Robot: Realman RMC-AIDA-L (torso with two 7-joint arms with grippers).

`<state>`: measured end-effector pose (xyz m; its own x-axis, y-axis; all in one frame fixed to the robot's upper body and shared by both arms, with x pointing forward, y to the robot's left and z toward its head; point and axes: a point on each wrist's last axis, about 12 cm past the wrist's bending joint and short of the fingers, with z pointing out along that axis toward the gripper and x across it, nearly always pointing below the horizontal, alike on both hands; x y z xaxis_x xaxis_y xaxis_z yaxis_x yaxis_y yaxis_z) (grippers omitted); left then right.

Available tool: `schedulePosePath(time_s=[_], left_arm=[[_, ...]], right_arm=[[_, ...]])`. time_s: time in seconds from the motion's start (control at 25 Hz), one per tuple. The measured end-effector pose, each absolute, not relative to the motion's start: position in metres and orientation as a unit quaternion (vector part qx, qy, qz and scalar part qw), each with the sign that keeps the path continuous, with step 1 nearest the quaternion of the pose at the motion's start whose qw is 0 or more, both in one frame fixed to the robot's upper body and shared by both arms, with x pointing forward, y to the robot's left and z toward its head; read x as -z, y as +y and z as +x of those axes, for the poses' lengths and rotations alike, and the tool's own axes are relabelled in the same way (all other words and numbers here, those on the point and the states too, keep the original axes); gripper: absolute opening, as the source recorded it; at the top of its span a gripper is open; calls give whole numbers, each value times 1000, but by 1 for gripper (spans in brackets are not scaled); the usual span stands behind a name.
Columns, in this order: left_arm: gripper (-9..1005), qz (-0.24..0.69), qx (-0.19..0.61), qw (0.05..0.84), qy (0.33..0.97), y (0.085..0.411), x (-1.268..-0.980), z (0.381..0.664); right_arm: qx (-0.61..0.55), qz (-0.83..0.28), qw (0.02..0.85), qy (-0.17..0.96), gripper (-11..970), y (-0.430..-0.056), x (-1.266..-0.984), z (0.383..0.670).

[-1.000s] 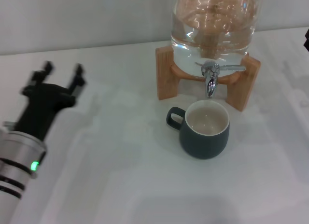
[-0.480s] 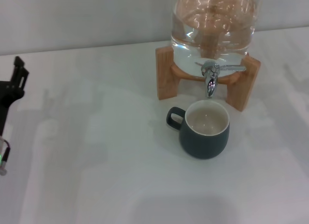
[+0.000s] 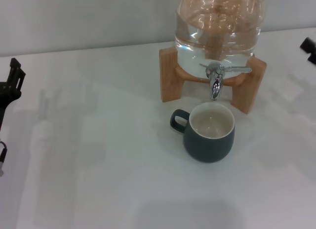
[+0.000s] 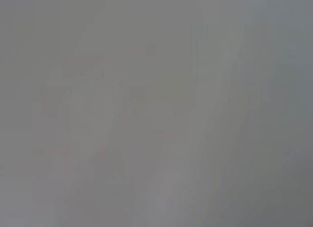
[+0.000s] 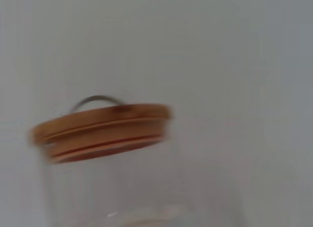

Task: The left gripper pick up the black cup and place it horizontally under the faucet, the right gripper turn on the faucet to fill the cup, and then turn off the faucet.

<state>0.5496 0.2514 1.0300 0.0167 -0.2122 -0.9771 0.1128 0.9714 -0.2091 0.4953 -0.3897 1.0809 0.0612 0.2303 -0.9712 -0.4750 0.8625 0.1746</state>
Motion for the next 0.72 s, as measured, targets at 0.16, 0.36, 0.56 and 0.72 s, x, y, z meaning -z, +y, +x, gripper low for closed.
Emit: schedulePosePath(time_s=[0.16, 0.36, 0.56, 0.72], left_arm=[[740, -33, 114, 708, 696, 251, -1030, 552], [740, -33, 114, 704, 700, 250, -1029, 553], [740, -33, 114, 703, 701, 250, -1029, 553], [740, -34, 114, 702, 703, 250, -1028, 553]], right_arm=[[-292, -144, 693, 643, 820, -381, -1083, 492], [-322, -180, 664, 651, 820, -369, -1080, 492], [-336, -192, 651, 653, 820, -356, -1075, 492], [-343, -197, 649, 650, 818, -350, -1074, 494]])
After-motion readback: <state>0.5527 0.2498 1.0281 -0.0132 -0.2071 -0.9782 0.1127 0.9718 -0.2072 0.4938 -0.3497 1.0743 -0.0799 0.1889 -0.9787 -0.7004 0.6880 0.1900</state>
